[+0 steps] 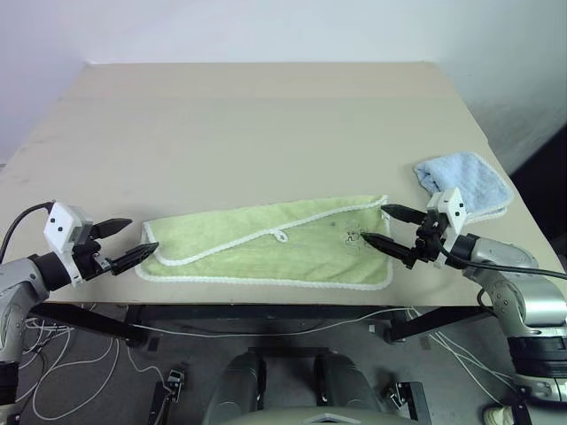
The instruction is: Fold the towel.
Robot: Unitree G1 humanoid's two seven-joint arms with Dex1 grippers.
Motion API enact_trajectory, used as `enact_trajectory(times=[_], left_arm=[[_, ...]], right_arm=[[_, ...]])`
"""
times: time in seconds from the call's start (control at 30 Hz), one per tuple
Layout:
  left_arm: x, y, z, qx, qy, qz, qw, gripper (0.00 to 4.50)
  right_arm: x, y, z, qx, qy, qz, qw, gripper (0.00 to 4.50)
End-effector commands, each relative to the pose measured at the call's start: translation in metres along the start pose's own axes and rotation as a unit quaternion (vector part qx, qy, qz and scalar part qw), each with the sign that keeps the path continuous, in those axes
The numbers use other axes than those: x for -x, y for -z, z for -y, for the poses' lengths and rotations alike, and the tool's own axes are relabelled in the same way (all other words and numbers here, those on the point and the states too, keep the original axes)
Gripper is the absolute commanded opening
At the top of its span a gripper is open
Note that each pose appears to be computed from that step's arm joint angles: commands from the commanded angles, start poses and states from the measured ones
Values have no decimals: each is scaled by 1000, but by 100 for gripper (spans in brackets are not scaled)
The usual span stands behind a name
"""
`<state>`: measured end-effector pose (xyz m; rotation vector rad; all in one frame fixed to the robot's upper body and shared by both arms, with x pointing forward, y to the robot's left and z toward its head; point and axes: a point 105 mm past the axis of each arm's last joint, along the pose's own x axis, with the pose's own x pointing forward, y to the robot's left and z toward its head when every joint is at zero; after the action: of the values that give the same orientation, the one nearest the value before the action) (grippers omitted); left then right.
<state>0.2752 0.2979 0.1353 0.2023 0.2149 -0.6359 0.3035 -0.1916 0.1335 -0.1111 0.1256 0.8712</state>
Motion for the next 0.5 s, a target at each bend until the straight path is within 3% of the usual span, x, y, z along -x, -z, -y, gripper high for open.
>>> enact_trajectory(times=[0.03,0.5], left_arm=[[3,-14,1,-20,1,16,1000,447],[4,-16,-1,-37,-2,0,999,447]], right_arm=[[0,-15,-4,23,-13,15,1000,450],[-6,-15,-1,32,-25,12,999,450]])
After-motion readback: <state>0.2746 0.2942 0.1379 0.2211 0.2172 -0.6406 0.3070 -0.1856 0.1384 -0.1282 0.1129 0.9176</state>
